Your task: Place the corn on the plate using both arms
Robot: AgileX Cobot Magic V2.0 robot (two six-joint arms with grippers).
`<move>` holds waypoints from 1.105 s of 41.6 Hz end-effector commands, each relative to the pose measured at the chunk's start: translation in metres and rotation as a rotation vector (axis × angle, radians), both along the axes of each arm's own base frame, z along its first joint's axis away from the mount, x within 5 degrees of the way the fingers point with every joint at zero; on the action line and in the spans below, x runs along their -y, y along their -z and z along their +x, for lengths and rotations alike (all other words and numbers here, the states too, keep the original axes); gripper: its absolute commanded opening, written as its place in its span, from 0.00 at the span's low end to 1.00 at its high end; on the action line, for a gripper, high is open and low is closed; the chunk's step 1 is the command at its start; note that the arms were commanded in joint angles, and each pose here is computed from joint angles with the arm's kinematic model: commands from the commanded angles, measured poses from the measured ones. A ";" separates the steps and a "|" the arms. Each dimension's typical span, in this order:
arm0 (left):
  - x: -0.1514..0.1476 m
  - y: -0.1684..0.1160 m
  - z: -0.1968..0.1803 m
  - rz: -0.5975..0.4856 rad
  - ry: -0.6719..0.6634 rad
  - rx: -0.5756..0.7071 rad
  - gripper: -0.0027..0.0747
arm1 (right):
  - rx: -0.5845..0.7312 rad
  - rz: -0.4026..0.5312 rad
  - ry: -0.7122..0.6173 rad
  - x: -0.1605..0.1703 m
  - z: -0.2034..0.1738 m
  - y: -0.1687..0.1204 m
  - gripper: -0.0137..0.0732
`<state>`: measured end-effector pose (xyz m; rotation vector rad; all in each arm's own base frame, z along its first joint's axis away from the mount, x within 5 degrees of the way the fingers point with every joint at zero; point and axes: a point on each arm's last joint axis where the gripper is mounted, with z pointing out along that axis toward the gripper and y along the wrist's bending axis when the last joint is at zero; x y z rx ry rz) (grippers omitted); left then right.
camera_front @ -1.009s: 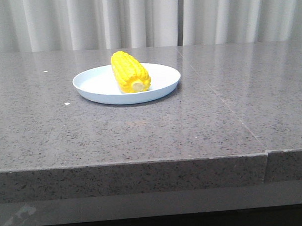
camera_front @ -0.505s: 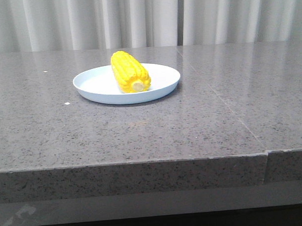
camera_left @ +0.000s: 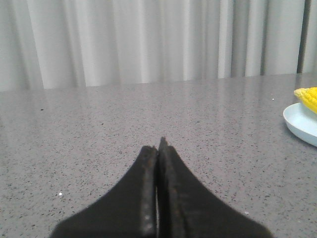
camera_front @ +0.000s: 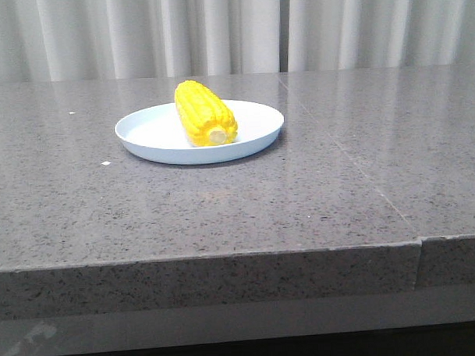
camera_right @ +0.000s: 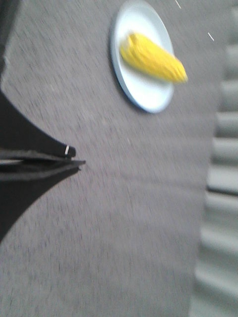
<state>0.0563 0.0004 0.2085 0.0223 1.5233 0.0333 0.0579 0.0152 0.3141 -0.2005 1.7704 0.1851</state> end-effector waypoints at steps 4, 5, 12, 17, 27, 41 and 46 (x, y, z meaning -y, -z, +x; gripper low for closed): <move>0.000 -0.008 -0.002 -0.018 0.003 0.102 0.01 | 0.254 0.036 0.150 0.010 -0.007 0.036 0.08; 0.000 -0.008 -0.002 -0.018 0.003 0.102 0.01 | 0.277 0.039 0.161 0.011 -0.008 0.041 0.08; 0.000 -0.008 -0.002 -0.018 0.003 0.102 0.01 | 0.339 0.045 0.200 0.013 -0.005 0.084 0.08; 0.000 -0.008 -0.002 -0.018 0.003 0.102 0.01 | 0.356 0.048 0.212 0.014 -0.004 0.098 0.08; 0.000 -0.008 -0.002 -0.018 0.003 0.102 0.01 | 0.356 0.051 0.214 0.014 -0.004 0.098 0.08; 0.000 -0.008 -0.002 -0.018 0.003 0.102 0.01 | 0.367 0.054 0.215 0.014 -0.004 0.097 0.08; 0.000 -0.008 -0.002 -0.018 0.003 0.102 0.01 | 0.377 0.091 0.216 0.014 -0.004 0.096 0.08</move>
